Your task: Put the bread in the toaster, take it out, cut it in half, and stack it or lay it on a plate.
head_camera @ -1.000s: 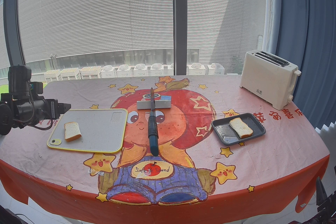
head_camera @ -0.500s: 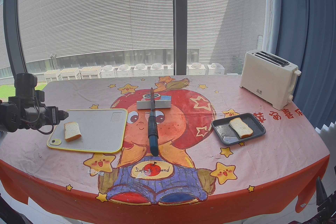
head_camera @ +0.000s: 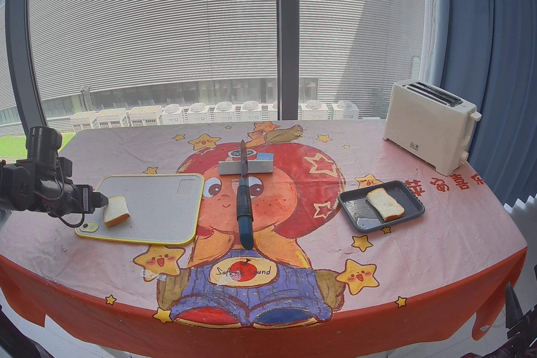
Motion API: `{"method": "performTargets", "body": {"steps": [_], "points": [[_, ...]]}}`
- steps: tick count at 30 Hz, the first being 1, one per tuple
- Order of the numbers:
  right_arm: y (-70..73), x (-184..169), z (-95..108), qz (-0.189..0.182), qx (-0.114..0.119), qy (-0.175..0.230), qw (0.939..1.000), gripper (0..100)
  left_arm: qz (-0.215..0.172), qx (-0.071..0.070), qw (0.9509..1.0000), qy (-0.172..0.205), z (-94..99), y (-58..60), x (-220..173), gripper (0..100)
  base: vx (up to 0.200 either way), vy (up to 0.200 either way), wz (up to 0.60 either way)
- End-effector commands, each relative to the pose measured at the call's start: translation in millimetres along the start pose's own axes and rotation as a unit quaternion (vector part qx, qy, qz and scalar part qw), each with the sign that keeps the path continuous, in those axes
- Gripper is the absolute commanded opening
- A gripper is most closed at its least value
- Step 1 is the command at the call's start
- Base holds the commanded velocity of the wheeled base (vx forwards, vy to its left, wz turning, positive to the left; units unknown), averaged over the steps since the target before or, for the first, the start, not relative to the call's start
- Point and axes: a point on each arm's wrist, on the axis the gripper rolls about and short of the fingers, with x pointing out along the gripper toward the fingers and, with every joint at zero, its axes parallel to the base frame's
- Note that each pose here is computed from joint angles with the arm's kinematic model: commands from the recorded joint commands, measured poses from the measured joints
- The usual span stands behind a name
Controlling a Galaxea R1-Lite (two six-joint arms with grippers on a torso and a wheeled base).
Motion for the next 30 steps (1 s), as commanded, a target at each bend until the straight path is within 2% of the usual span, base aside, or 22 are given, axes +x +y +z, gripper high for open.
{"method": "performTargets", "body": {"steps": [1, 6, 16, 30], "points": [[-0.1, 0, -5, 0.000, 0.000, 0.000, 1.0000, 100, -0.002, 0.002, 1.0000, 0.000, -0.1, -1.4, -2, 100, 0.000, 0.000, 0.00], [-0.1, 0, -5, 0.000, 0.000, 0.000, 1.0000, 100, -0.002, 0.003, 1.0000, 0.002, -0.6, -1.5, 0, 100, 0.000, 0.000, 0.00], [-0.1, 0, -5, 0.000, 0.000, 0.000, 1.0000, 100, -0.009, 0.004, 0.9998, -0.017, 2.1, -3.5, -13, 100, 0.000, 0.000, 0.00], [-0.1, 0, -5, 0.000, 0.000, 0.000, 1.0000, 100, -0.008, 0.007, 0.9999, -0.008, -0.7, -3.6, -10, 100, 0.000, 0.000, 0.00]]}}
